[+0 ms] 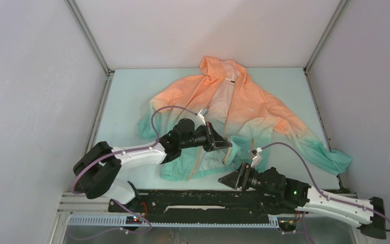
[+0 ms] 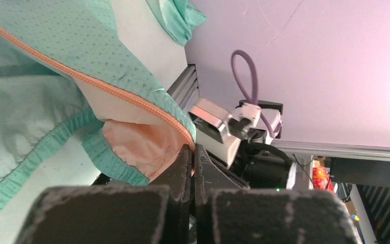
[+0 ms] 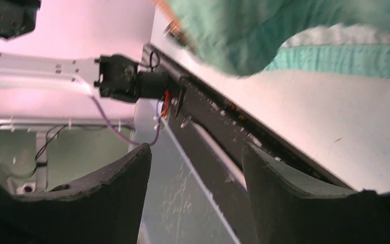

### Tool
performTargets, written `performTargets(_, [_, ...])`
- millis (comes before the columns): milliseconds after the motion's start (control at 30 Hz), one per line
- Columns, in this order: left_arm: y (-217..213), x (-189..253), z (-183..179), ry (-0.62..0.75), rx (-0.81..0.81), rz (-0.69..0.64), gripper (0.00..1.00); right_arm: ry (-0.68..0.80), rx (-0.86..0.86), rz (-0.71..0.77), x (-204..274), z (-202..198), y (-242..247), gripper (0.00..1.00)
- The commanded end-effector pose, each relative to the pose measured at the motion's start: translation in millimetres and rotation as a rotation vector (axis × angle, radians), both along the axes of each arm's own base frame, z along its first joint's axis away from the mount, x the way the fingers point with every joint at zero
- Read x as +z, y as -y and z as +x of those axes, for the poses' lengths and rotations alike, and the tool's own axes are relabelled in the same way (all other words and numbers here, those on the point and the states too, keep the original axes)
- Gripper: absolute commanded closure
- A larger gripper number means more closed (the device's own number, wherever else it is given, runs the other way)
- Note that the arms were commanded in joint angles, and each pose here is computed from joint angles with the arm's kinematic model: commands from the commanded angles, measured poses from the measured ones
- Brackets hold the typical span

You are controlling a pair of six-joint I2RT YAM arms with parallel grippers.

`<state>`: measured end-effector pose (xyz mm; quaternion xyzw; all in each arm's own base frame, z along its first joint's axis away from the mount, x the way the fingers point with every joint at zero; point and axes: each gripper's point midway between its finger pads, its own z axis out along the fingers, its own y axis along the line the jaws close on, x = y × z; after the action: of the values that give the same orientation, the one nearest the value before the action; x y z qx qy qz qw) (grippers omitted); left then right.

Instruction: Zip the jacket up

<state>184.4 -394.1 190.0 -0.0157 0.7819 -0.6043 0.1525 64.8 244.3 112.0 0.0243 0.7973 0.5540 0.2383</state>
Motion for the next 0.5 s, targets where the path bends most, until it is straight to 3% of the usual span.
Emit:
performTargets(0, [3, 22, -8, 0.011, -0.008, -0.096, 1.0, 0.058, -0.231, 0.174, 39, 41, -5, 0.32])
performTargets(200, [0, 25, -14, 0.015, -0.011, -0.107, 1.0, 0.086, -0.278, 0.227, 35, 60, 2, 0.29])
performTargets(467, [0, 21, -15, 0.018, -0.012, -0.098, 1.0, 0.095, -0.285, 0.255, 31, 67, 11, 0.34])
